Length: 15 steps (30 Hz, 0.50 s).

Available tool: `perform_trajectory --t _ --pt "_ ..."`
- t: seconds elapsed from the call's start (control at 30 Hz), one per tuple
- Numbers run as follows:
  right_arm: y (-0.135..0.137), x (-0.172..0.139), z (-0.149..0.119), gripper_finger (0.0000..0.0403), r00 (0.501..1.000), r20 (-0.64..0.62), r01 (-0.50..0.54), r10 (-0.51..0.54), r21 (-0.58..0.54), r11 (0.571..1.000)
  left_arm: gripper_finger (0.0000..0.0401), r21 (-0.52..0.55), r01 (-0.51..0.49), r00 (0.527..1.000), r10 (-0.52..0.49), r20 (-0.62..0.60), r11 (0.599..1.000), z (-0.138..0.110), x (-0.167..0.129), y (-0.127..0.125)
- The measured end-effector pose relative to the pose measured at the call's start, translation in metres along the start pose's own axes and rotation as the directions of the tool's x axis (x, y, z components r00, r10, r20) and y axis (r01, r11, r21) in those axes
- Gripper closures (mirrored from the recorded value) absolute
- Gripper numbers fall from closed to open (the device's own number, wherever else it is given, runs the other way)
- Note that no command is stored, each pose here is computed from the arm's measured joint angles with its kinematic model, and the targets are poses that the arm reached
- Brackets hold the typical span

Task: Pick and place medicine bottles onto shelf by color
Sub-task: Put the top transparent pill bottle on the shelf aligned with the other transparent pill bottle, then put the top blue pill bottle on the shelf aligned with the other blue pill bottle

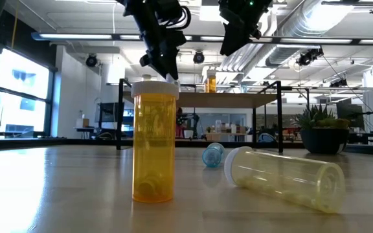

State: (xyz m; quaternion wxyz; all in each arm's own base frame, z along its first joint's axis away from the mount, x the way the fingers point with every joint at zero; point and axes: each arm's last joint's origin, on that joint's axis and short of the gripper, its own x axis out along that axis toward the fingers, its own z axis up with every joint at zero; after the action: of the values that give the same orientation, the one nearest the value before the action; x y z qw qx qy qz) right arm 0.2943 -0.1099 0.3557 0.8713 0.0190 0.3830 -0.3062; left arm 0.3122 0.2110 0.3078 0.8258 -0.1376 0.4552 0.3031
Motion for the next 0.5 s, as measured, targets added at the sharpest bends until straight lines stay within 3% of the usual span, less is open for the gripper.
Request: perform_trajectory --t 0.5 --pt "0.0 0.0 -0.0001 0.0258 1.0 -0.001 0.0 0.0 0.0 1.0 0.0205 0.002 0.007 0.999 -0.007 0.034 1.0 0.0033 0.0002 -0.0025"
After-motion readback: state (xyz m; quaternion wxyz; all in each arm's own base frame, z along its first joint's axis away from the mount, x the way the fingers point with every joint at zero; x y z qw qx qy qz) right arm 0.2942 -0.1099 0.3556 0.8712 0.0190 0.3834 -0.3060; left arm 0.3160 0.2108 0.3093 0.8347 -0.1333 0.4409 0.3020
